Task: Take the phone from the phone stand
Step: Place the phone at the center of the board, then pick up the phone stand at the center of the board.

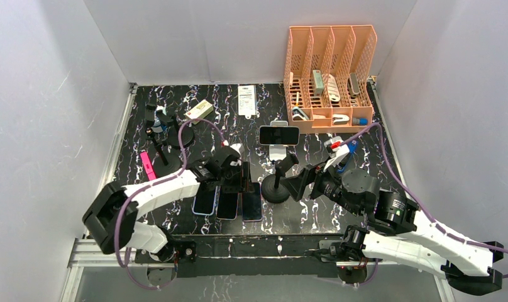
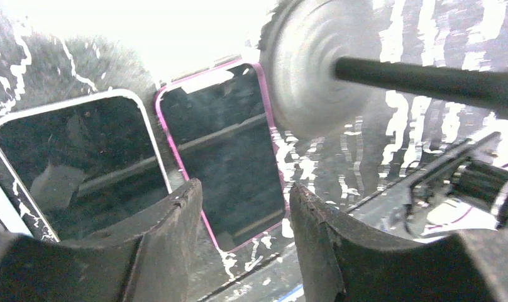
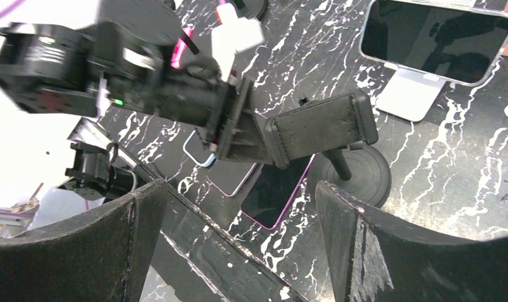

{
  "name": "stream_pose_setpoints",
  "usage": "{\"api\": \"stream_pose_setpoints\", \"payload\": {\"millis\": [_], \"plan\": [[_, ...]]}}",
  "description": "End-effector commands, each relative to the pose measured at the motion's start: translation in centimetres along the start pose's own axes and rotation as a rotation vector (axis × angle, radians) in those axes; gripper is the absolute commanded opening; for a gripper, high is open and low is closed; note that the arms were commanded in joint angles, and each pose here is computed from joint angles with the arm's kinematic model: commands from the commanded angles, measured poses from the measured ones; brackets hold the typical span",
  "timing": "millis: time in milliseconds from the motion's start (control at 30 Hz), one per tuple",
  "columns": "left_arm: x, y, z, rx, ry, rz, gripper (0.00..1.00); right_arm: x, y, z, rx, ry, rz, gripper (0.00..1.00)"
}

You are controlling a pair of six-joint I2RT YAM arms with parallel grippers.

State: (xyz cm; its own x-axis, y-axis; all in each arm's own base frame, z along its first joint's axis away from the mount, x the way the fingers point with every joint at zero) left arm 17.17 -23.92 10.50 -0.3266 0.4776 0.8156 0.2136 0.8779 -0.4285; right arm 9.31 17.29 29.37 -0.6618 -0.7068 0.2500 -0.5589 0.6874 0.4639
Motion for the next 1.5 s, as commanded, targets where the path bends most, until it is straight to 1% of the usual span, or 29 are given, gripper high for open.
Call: {"api": "stream_pose_setpoints", "payload": {"millis": [0,133,200,233,300,367,400,467,533,600,733,800,967,1100,1167,1300,1467], "plan": [[5.1,-2.9,-3.7,-0.077,-0.157,0.085,0.53,0.3,-0.3,-1.4,0.035,-0.046,0.05,0.95],[9.1,-4.3,-5.6,-0.21,-0.282,0.146,0.55,0.5,-0.9,-1.8,0.064,-0.071,0.084,0.95],[11.3,-4.4,-6.5,-0.301,-0.388,0.162,0.55,0.3,-1.2,-1.4,0.079,-0.067,0.089,0.95],[12.2,-4.0,-7.0,-0.347,-0.452,0.133,0.57,0.1,-1.4,-1.1,0.09,-0.062,0.093,0.95],[13.7,-3.7,-7.4,-0.406,-0.554,0.139,0.64,-0.3,-1.8,-0.2,0.112,-0.054,0.096,0.95],[14.8,-3.9,-7.5,-0.443,-0.657,0.19,0.77,-0.5,-2.0,0.2,0.12,-0.059,0.089,0.96],[15.2,-3.9,-7.5,-0.455,-0.71,0.224,0.8,-0.6,-2.1,0.5,0.123,-0.06,0.086,0.96],[15.8,-4.3,-7.6,-0.454,-0.826,0.3,0.8,-0.6,-2.2,0.5,0.118,-0.083,0.076,0.96],[16.3,-5.0,-7.5,-0.466,-0.89,0.393,0.8,-0.5,-2.2,0.3,0.11,-0.105,0.067,0.96],[16.2,-6.1,-7.6,-0.474,-0.877,0.463,0.8,-0.3,-2.2,0.1,0.103,-0.122,0.065,0.96],[14.7,-9.1,-8.2,-0.483,-0.707,0.565,0.8,0.3,-2.0,-0.7,0.09,-0.151,0.048,0.96],[14.1,-10.3,-8.3,-0.476,-0.67,0.628,0.8,0.7,-1.8,-1.1,0.079,-0.168,0.036,0.96],[13.5,-11.6,-7.7,-0.536,-0.715,0.726,0.79,1.8,-1.6,-2.0,0.052,-0.216,0.005,0.96],[12.6,-12.4,-7.8,-0.585,-0.688,0.718,0.79,2.3,-1.7,-2.2,0.043,-0.229,0.002,0.96],[11.8,-12.5,-7.9,-0.581,-0.665,0.68,0.79,2.3,-1.7,-2.3,0.042,-0.226,0.003,0.96],[10.6,-11.6,-7.0,-0.579,-0.664,0.655,0.79,2.2,-1.6,-2.1,0.044,-0.212,0.002,0.96],[9.2,-8.4,-4.3,-0.665,-0.75,0.653,0.79,2.5,-1.7,-2.1,0.049,-0.21,0.001,0.95]]}}
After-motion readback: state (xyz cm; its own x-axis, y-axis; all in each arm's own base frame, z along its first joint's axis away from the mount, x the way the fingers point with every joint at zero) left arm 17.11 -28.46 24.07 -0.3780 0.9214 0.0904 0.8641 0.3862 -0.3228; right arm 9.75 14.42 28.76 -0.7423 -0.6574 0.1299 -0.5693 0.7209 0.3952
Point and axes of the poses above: each gripper's point midway between its finger pads, its own x axis back along the fingers, its own y axis along the line the jaws close on, z = x × y, the point moved 6 cm from there along x, back along the fingers, and after that the axes turned 1 degree about -x, right-handed, at the moved point
